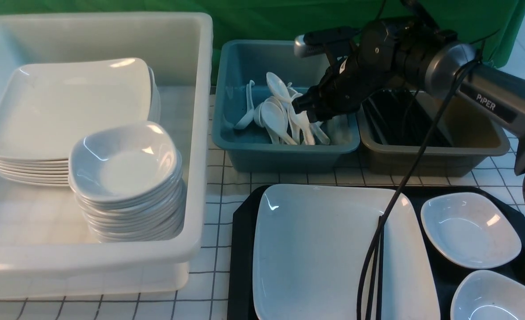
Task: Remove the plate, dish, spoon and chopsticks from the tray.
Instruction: Use the right arm to put the soup spoon into the small storage box in the middle, then use the right arm to grab a pair of chopsticks from the plate
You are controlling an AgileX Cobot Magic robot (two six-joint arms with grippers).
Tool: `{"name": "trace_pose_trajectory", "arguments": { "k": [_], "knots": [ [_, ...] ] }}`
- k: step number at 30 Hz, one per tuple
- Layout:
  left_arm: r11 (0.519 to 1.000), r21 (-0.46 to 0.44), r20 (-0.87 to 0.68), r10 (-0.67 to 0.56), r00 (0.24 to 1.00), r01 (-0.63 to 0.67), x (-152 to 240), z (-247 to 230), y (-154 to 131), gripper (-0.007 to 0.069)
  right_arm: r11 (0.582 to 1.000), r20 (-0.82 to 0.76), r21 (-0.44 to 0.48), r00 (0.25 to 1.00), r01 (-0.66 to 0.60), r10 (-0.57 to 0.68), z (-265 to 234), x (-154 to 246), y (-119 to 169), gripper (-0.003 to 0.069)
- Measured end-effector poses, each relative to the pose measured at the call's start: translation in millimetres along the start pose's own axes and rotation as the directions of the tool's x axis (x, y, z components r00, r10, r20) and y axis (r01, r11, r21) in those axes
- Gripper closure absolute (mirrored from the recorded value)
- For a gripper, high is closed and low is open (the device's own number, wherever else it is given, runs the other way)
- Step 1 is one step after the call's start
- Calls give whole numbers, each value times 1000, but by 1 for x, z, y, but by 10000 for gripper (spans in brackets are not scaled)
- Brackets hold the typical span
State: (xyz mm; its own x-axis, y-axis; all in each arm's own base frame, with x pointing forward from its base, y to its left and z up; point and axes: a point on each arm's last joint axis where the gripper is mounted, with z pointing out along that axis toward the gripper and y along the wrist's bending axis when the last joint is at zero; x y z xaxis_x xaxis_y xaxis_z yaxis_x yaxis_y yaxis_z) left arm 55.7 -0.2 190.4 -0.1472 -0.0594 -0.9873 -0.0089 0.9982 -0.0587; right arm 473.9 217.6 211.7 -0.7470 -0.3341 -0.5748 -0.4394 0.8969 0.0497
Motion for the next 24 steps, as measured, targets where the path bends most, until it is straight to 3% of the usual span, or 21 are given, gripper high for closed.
{"name": "trace_pose_trajectory", "arguments": {
  "k": [7,8,10,14,16,20,24],
  "knots": [
    [1000,0,0,0,1000,0,0,0,0,621,1000,-71,-10,997,18,-19,-44,-12,3,340],
    [1000,0,0,0,1000,0,0,0,0,621,998,-74,-18,995,67,-68,-77,-22,6,382],
    [1000,0,0,0,1000,0,0,0,0,621,996,-62,-20,994,91,-92,-96,-27,7,419],
    [1000,0,0,0,1000,0,0,0,0,621,990,72,18,987,140,-141,-184,-42,10,611],
    [1000,0,0,0,1000,0,0,0,0,621,989,111,31,983,142,-145,-210,-42,11,638],
    [1000,0,0,0,1000,0,0,0,0,621,990,126,45,982,133,-138,-250,-26,13,650],
    [1000,0,0,0,1000,0,0,0,0,621,999,35,31,999,27,-28,-273,23,14,647]
  ]
}}
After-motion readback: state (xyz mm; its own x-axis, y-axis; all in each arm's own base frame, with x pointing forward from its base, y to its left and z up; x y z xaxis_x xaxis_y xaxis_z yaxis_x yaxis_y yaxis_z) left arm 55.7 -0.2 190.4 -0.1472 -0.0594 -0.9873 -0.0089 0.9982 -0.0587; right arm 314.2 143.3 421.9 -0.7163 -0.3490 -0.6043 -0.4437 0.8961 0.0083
